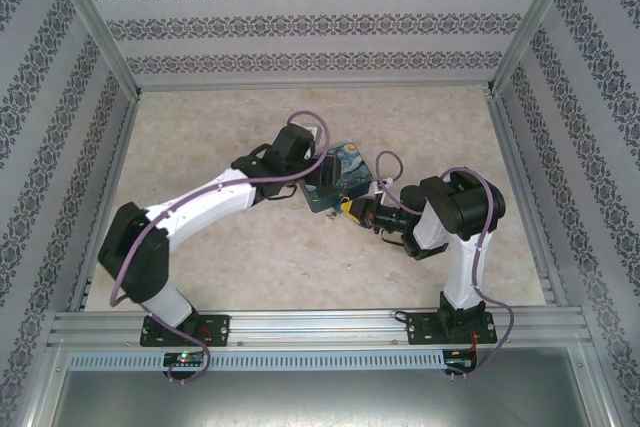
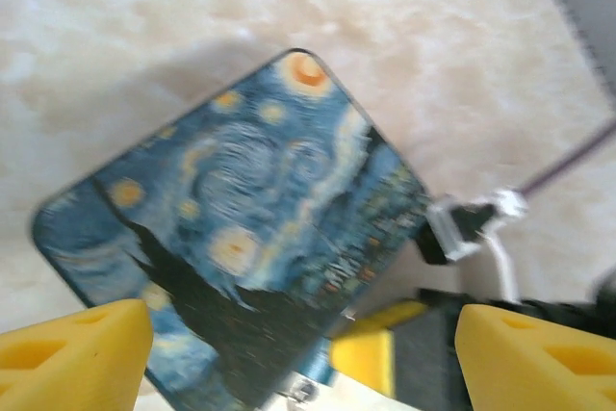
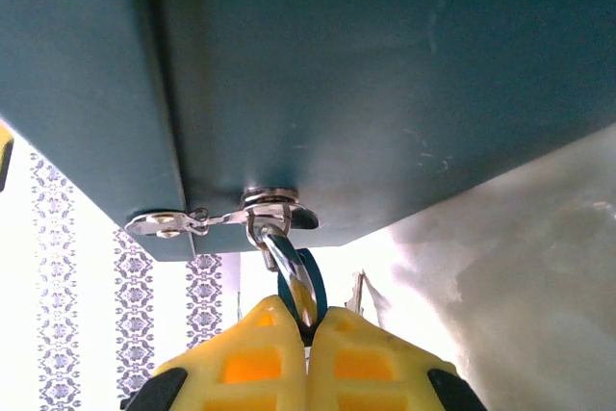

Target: Unlock the padlock with the key

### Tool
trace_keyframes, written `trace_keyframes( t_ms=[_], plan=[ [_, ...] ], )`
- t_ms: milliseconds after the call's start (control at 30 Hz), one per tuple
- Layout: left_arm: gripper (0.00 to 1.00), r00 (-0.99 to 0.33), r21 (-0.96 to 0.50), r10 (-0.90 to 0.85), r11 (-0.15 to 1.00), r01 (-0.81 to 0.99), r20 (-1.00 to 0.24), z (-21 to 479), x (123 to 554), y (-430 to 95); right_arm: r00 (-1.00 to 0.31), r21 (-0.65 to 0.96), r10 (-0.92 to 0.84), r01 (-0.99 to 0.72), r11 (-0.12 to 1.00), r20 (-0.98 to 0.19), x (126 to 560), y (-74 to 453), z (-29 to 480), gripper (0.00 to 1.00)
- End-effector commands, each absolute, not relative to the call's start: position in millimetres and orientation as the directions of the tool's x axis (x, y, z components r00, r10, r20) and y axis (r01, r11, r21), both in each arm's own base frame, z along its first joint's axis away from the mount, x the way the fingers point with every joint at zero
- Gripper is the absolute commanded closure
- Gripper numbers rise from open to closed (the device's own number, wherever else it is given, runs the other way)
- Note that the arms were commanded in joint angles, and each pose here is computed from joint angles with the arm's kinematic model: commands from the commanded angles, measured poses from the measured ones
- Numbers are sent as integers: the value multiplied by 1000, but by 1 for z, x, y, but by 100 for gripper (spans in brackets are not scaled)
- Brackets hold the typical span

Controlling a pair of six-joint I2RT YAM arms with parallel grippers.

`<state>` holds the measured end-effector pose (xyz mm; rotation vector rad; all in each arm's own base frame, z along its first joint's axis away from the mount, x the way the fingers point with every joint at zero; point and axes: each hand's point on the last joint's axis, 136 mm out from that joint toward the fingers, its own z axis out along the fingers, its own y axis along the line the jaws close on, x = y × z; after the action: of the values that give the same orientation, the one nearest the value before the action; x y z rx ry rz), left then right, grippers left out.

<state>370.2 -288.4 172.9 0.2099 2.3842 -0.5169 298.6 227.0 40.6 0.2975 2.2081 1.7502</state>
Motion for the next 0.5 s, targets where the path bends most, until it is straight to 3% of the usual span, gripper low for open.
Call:
trace_keyframes(
  t_ms=[0,467],
  plan=[
    [16,-834,-5,194,973,229,-516,122,364,-240,-931,962,359,38,270,-64,290,221,20,100],
    [15,-865,159,319,947,278,-387,83,374,-233,-931,961,360,37,272,-66,290,220,18,100]
  ],
)
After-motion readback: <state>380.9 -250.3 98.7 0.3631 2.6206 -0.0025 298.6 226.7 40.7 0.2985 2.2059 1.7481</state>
